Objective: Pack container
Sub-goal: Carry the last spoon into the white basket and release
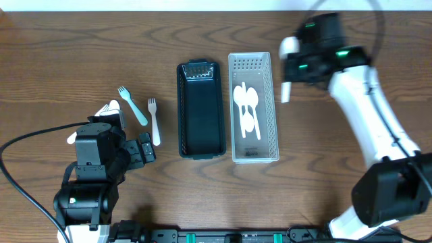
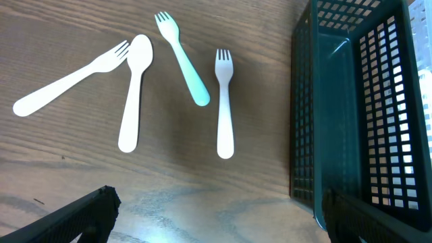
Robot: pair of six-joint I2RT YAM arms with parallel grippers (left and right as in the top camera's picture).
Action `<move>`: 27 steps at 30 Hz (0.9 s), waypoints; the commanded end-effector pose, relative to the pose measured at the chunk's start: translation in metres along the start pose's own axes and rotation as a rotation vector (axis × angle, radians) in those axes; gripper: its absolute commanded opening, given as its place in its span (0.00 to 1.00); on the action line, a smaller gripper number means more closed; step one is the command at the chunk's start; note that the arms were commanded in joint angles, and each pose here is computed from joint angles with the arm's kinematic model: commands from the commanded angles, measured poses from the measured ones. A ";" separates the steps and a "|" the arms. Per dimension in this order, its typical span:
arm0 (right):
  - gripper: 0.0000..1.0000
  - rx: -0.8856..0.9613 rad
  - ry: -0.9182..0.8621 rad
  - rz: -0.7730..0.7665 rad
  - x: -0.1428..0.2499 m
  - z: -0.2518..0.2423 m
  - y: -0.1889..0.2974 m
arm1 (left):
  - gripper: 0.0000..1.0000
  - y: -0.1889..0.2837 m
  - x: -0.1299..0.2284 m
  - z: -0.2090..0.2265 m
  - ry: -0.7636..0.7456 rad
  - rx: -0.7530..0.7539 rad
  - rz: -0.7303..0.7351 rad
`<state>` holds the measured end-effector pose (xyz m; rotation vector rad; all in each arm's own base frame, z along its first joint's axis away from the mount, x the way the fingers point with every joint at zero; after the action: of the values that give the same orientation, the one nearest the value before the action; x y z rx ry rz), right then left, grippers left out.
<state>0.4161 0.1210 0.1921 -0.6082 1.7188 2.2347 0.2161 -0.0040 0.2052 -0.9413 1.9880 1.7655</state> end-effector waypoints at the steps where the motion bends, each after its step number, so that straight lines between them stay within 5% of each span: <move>1: 0.02 0.014 0.015 0.016 0.009 0.037 -0.013 | 0.98 0.005 -0.006 0.000 0.011 -0.005 -0.021; 9: 0.04 0.043 0.056 0.151 0.048 0.078 -0.061 | 0.98 0.005 -0.006 0.000 0.011 -0.005 -0.021; 15: 0.16 0.061 0.070 0.224 0.066 0.079 -0.085 | 0.98 0.005 -0.006 0.000 0.011 -0.005 -0.021; 20: 0.28 0.054 0.101 0.206 0.062 0.080 -0.084 | 0.98 0.005 -0.006 0.000 0.011 -0.005 -0.021; 27: 0.30 0.102 0.167 0.055 0.022 0.075 -0.045 | 0.98 0.005 -0.006 0.000 0.012 -0.005 -0.022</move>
<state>0.3896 0.2099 0.1092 -0.5896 1.9916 2.2867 0.2161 -0.0040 0.2052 -0.9411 1.9884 1.7651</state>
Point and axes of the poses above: each gripper's point midway between its finger pads, its own y axis back along the fingers, its own z axis along the line the jaws close on, x = y × z, the point moved 3 cm from there along y, back along the fingers, and after that the axes turned 4 degrees about y, right-handed, at the moved point
